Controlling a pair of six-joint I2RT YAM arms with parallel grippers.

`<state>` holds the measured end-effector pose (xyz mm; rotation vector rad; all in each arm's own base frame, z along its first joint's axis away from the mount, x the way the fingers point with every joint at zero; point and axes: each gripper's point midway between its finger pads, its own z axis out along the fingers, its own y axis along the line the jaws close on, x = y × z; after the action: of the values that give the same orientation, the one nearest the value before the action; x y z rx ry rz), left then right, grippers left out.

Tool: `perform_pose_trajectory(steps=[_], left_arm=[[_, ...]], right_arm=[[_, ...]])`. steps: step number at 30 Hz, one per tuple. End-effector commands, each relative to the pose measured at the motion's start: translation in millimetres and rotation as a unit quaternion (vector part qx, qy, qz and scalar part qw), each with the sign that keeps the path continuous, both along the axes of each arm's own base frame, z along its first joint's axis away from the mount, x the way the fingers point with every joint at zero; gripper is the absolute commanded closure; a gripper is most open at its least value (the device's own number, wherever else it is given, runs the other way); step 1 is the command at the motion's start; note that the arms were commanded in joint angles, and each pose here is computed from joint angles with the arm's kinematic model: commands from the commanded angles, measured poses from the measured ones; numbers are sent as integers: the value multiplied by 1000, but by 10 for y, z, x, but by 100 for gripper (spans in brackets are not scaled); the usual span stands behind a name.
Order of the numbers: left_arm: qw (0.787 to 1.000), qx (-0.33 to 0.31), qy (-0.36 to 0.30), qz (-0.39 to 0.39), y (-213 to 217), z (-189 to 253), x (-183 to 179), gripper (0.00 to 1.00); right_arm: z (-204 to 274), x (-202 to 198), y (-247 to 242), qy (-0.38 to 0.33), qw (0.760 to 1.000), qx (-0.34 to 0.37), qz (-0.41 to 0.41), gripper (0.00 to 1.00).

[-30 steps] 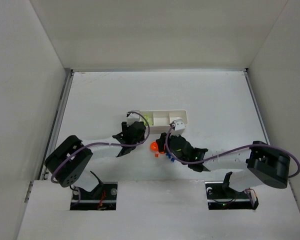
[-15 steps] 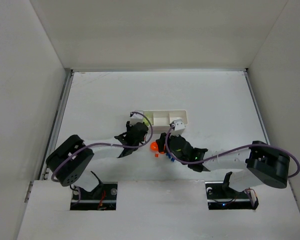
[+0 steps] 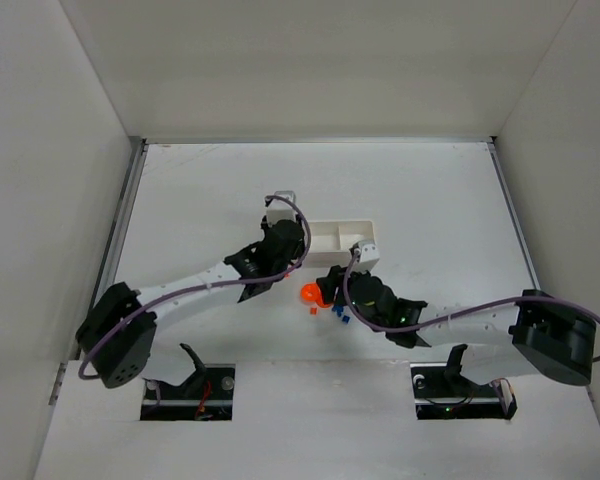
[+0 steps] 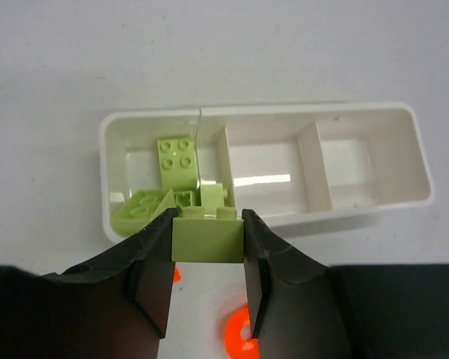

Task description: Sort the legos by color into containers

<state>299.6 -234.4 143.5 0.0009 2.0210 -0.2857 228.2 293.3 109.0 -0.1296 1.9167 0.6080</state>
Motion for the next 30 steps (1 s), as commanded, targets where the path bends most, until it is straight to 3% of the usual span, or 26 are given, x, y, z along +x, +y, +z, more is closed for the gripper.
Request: perform_pose_trajectory(steps=[1, 6, 10, 14, 17, 20, 25, 30], left_arm=[[1000, 4, 2, 11, -142, 31, 359, 80], [999, 24, 15, 27, -132, -119, 641, 77], [999, 27, 20, 38, -72, -177, 709, 62], [999, 14, 9, 32, -20, -53, 564, 53], [1000, -10, -3, 26, 121, 40, 298, 50], [999, -26, -3, 21, 239, 33, 50, 55], [1000, -20, 23, -5, 284, -305, -498, 66], [999, 8, 39, -3, 320, -636, -614, 69]], right_arm=[[156, 9, 6, -12, 999, 36, -8, 41], [186, 0, -12, -14, 999, 41, -8, 41], [184, -3, -19, -14, 999, 40, -8, 40], [115, -1, -31, -8, 999, 31, -13, 43], [27, -32, 30, 6, 1000, 23, -7, 55], [-116, -104, 115, 20, 1000, 0, 6, 63], [-280, -116, 221, 37, 998, -42, 11, 59], [-307, 56, 275, 48, 998, -49, 16, 68]])
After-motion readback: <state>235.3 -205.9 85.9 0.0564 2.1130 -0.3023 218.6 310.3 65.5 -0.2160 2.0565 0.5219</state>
